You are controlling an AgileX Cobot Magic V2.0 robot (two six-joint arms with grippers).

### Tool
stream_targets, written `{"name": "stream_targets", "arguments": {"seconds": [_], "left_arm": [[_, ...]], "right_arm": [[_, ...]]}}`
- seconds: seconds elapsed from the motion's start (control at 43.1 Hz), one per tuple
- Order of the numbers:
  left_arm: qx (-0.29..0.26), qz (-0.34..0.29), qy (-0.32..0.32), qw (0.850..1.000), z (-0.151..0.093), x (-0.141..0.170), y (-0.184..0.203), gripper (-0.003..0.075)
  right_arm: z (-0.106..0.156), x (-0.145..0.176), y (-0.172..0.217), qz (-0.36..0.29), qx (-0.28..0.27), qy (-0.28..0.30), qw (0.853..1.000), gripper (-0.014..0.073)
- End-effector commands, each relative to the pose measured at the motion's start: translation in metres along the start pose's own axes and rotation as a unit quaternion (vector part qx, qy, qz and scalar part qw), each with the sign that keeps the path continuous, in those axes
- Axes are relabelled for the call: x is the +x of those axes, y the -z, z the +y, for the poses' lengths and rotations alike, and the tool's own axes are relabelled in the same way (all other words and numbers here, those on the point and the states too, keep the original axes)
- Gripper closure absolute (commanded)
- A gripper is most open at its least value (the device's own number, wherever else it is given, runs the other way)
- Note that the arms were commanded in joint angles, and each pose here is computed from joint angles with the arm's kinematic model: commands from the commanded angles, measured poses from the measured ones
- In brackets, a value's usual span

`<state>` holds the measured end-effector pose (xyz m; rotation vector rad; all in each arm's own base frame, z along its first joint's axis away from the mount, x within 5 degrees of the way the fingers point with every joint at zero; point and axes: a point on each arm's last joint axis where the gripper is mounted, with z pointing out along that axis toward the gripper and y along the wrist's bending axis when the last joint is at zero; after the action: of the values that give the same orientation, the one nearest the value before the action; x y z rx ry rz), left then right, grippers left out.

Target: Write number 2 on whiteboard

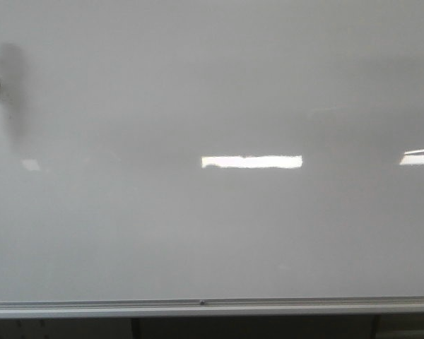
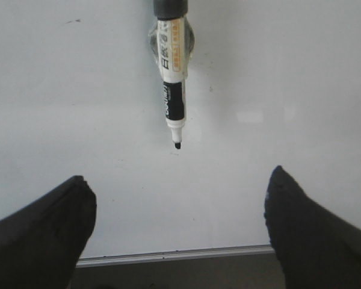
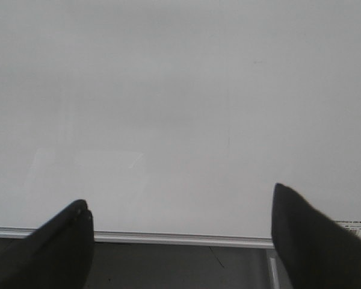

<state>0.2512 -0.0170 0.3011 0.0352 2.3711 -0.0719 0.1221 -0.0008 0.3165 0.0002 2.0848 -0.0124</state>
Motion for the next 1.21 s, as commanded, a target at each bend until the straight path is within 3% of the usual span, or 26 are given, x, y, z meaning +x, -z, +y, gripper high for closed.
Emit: {"name": "stream_targets", "arguments": {"seconds": [0.0, 0.533, 1.067, 1.182], "left_arm": [[0.006, -0.041, 0.001, 0.999, -0.003, -0.025, -0.006, 0.0158], [0.004, -0.004, 0.002, 1.000, -0.004, -0.056, -0.069, 0.0162], [0.002, 0.017, 0.001, 1.000, -0.003, -0.055, -0.096, 0.0446], [0.002, 0.010, 0.000, 1.000, -0.003, -0.056, -0.096, 0.0543]], "right_arm": [[-0.001, -0.016, 0.004, -0.053, 0.003, 0.005, 0.999, -0.0027], [-0.001, -0.016, 0.004, -0.052, 0.003, 0.005, 0.999, -0.0027], [-0.001, -0.016, 0.004, -0.051, 0.003, 0.005, 0.999, -0.0027], [-0.001, -0.016, 0.004, -0.051, 0.003, 0.005, 0.999, -0.0027]]}}
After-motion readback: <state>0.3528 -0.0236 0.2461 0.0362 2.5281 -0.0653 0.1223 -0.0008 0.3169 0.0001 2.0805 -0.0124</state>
